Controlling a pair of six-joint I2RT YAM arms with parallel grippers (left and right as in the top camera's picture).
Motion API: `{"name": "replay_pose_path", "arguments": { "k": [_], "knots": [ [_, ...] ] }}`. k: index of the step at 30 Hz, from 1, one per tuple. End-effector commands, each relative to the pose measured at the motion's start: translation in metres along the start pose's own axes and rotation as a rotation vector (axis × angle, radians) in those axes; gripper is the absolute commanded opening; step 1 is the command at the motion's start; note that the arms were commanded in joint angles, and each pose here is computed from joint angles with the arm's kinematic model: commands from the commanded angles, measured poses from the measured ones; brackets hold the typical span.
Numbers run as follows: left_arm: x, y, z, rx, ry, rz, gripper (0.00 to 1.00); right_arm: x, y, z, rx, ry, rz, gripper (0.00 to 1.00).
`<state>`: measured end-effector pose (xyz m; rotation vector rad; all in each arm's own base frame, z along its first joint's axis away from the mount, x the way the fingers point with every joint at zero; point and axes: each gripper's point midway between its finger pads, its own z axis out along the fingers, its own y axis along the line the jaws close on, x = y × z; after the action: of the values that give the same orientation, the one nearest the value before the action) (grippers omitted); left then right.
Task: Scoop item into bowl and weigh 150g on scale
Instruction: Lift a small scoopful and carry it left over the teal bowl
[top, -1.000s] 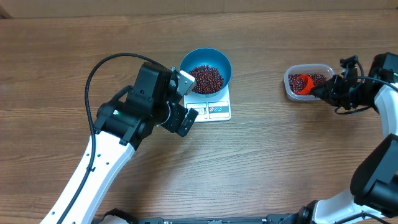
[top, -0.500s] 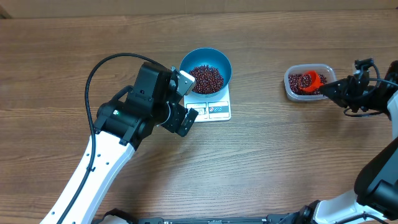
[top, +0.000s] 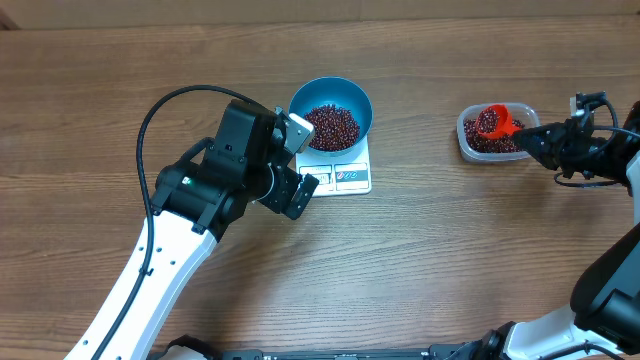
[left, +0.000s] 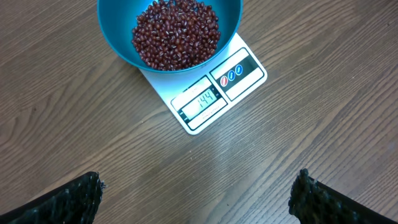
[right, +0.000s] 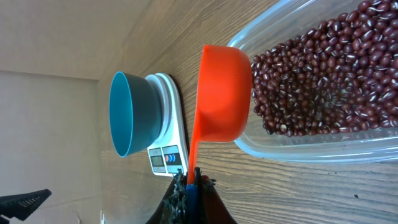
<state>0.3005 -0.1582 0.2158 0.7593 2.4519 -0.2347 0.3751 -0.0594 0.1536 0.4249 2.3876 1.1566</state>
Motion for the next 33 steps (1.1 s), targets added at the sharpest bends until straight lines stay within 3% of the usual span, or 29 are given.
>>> {"name": "replay_pose_path", "arguments": {
  "k": [1, 9, 18, 33],
  "knots": [
    [0.001, 0.001, -0.002, -0.008, -0.004, 0.019, 1.00, 0.000, 0.003, 0.000, -0.029, -0.002, 0.001, 0.03],
    [0.001, 0.001, -0.002, -0.008, -0.004, 0.019, 1.00, 0.007, 0.018, 0.003, -0.038, 0.023, -0.024, 0.04],
    [0.001, 0.001, -0.002, -0.008, -0.004, 0.019, 0.99, 0.016, 0.087, 0.017, -0.185, 0.057, -0.161, 0.04],
    [0.001, 0.001, -0.002, -0.008, -0.004, 0.019, 0.99, 0.044, 0.169, 0.084, -0.297, 0.181, -0.292, 0.04]
  ]
}}
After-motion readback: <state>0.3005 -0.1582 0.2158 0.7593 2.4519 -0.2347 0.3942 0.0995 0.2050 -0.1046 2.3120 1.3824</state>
